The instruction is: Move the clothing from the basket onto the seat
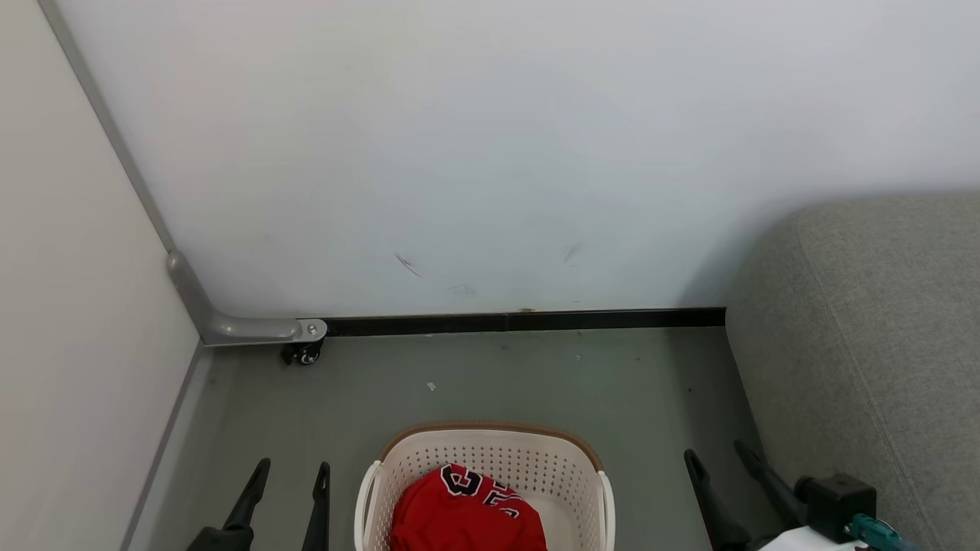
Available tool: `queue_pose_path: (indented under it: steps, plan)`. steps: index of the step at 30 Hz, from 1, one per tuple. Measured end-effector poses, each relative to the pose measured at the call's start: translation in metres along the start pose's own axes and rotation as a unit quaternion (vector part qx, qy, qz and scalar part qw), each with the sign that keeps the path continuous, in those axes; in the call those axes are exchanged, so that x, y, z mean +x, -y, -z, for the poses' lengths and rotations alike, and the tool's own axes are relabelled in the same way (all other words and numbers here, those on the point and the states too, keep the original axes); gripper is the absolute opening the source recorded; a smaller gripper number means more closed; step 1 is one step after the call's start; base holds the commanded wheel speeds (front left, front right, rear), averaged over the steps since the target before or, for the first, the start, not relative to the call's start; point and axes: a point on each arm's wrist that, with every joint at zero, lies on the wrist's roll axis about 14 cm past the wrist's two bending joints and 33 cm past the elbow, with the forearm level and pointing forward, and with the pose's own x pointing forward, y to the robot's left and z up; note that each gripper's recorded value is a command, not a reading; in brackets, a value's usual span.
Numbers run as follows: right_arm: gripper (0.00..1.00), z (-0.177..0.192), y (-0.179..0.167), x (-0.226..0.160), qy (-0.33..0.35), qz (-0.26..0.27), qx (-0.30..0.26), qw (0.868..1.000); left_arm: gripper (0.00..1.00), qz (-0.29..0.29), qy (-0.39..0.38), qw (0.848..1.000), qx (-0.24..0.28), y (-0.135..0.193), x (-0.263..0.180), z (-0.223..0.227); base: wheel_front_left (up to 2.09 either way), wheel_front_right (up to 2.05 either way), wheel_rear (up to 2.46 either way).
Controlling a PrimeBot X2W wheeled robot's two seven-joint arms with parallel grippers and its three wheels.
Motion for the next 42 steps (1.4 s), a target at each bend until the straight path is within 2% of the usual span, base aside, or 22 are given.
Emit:
queue_pose_path:
  steps: [42]
  plan:
    - [1.00,-0.004,0.011,-0.004,0.007,0.020,-0.004,1.000,1.00,0.019,-0.004,1.000,-0.006,0.009,0.002,0.003,0.00,0.00,0.00]
